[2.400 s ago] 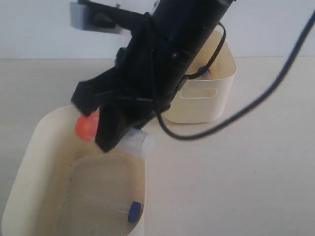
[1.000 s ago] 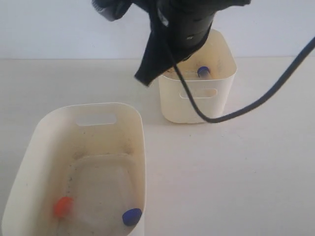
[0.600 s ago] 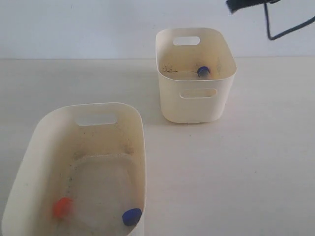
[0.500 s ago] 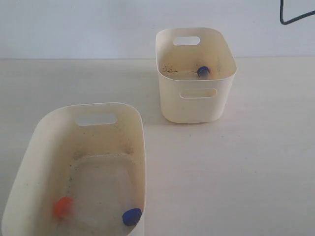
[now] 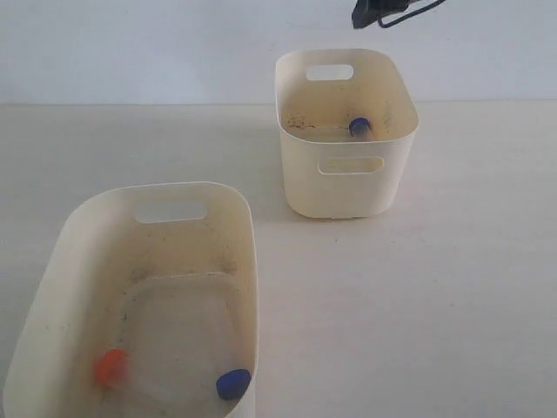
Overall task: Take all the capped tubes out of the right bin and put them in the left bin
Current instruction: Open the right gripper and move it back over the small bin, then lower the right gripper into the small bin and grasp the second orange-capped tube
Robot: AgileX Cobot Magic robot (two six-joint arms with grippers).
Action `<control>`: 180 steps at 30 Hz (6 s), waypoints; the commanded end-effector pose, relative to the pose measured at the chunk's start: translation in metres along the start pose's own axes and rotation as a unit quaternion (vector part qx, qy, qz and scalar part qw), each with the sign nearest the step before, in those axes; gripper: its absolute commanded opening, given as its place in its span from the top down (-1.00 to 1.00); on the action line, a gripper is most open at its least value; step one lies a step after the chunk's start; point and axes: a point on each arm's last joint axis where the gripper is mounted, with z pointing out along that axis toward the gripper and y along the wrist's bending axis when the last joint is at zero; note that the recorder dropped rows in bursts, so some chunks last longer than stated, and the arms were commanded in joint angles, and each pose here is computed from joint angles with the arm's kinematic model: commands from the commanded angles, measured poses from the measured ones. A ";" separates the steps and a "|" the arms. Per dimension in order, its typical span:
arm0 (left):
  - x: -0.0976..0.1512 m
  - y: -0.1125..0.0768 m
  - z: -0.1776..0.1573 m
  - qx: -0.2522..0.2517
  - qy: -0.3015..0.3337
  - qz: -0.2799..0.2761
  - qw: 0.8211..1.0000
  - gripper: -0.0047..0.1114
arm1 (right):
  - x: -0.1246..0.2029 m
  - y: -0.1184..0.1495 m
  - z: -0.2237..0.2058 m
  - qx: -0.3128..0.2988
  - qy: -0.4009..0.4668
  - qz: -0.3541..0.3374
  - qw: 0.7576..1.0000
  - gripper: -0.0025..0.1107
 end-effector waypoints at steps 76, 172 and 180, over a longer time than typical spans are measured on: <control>-0.001 0.000 0.000 -0.001 -0.004 -0.003 1.000 0.84 | 0.060 0.009 0.131 -0.114 0.118 0.099 0.981 -0.89; -0.001 0.000 0.000 -0.001 -0.004 -0.003 1.000 0.84 | 0.072 0.020 0.146 -0.027 0.136 0.040 0.990 0.93; -0.001 0.000 0.000 -0.001 -0.004 -0.003 1.000 0.84 | 0.025 0.030 0.044 0.035 0.092 -0.066 0.993 0.93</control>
